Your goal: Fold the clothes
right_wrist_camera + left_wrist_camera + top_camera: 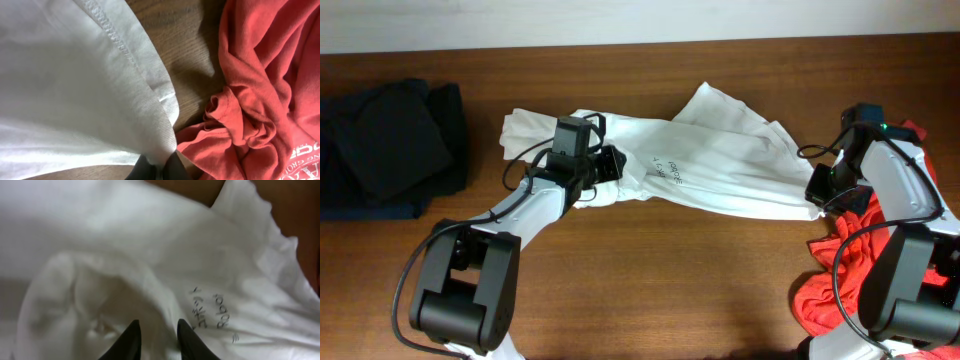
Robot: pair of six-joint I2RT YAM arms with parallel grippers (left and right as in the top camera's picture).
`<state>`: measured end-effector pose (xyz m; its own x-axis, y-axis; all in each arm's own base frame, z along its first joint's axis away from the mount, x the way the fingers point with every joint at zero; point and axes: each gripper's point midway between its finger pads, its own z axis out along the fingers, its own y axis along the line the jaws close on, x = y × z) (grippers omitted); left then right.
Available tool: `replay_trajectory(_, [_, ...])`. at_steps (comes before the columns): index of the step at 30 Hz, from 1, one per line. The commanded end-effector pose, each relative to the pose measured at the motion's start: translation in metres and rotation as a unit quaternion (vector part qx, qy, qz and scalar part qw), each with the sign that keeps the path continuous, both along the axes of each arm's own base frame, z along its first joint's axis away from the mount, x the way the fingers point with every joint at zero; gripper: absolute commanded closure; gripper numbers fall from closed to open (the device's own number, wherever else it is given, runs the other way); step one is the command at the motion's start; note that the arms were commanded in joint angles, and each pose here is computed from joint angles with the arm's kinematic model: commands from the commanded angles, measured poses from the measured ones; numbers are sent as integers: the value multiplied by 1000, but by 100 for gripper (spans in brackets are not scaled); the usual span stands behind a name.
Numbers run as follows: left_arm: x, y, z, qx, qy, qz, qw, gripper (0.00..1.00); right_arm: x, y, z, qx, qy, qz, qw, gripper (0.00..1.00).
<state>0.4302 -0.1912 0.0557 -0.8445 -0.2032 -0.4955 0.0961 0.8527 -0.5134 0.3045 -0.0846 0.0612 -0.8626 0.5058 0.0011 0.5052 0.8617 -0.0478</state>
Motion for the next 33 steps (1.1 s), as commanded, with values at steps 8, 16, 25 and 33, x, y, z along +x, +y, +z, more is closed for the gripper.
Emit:
replay_trajectory(8, [19, -2, 17, -1, -49, 8, 999, 72, 1, -6, 5, -13, -5, -2, 1000, 96])
replay_trajectory(16, [26, 15, 55, 35, -50, -6, 998, 99, -6, -2, 14, -3, 13, -1, 1000, 96])
replay_trajectory(25, [-46, 211, 347, 103, -133, 132, 977, 99, 15, 23, 260, 16, -210, 68, 975, 96])
replay_trajectory(33, [-87, 205, 426, 52, -243, 110, 962, 99, -9, 30, 326, -33, -320, 120, 939, 96])
